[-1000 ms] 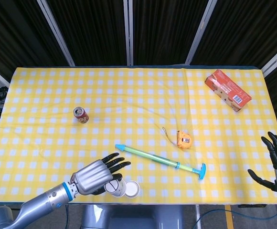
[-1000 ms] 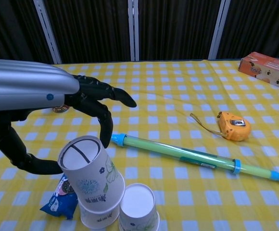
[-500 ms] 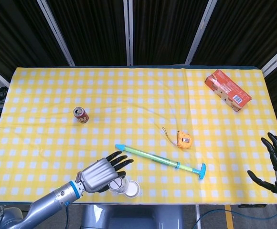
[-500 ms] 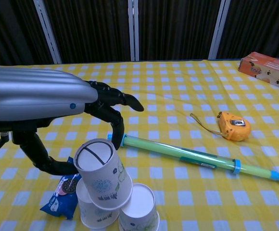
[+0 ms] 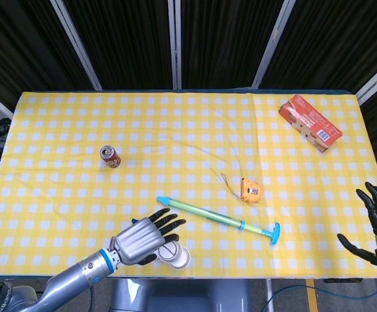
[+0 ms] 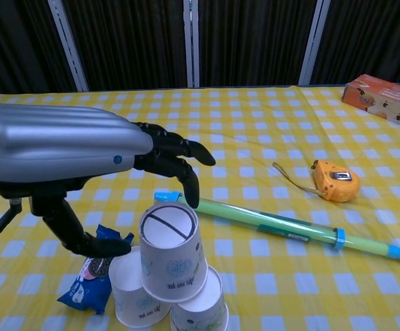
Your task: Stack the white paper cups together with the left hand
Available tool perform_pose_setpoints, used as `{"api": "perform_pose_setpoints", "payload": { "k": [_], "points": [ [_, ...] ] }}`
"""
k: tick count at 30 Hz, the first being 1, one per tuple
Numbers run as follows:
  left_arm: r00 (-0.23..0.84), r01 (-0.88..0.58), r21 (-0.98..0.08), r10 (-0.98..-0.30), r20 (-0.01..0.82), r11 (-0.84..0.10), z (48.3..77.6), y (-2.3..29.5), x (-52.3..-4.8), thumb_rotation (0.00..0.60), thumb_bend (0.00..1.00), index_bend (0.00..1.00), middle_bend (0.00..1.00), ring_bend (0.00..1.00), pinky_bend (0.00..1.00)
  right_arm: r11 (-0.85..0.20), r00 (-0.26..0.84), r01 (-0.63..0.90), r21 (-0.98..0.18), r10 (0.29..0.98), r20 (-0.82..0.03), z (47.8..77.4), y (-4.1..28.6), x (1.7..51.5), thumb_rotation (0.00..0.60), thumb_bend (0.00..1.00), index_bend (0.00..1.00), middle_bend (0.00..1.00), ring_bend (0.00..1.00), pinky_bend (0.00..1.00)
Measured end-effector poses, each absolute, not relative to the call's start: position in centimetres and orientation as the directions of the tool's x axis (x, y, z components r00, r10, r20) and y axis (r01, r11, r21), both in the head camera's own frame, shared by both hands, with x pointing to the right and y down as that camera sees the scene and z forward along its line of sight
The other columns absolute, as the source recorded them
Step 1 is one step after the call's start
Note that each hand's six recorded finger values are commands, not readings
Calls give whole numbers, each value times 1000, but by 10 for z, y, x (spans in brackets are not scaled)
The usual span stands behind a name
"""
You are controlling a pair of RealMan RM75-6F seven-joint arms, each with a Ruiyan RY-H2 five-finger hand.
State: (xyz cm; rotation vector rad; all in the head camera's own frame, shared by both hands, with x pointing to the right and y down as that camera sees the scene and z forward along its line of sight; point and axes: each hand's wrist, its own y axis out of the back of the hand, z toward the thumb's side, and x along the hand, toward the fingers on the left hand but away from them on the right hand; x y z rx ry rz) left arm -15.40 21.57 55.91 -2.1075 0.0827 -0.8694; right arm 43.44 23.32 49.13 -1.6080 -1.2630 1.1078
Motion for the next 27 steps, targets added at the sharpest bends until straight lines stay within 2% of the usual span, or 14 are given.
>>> {"api": "perform_pose_setpoints", "payload": {
  "k": [6,12,14,18,22,27],
  "points": [
    [750,225,-725,-360,555,-651,555,212,-157,600,333,128,0,0,0,-188,121,285,-940,980,-159,491,233,435,600,65,108,0,0,0],
    [738,174,-745,-416,532,-644,544,202,-167,600,333,99,0,0,0,-186,120,282,-941,980,-157,491,234,436,600,65,104,0,0,0],
    [726,145,-763,-456,515,-630,539,198,-175,600,329,86,0,0,0,-187,117,279,-942,980,-160,491,234,437,600,65,104,0,0,0],
    [686,88,-818,-561,463,-569,530,188,-198,600,234,46,0,0,0,-201,109,261,-944,978,-178,495,234,439,600,65,99,0,0,0],
    [589,34,-887,-708,390,-461,524,181,-240,600,197,9,0,0,0,-233,102,229,-945,971,-214,503,234,439,600,65,56,0,0,0],
    [450,46,-936,-829,331,-348,529,192,-301,600,84,0,0,0,0,-277,97,190,-942,960,-263,514,234,439,600,66,1,0,0,0]
  ]
}}
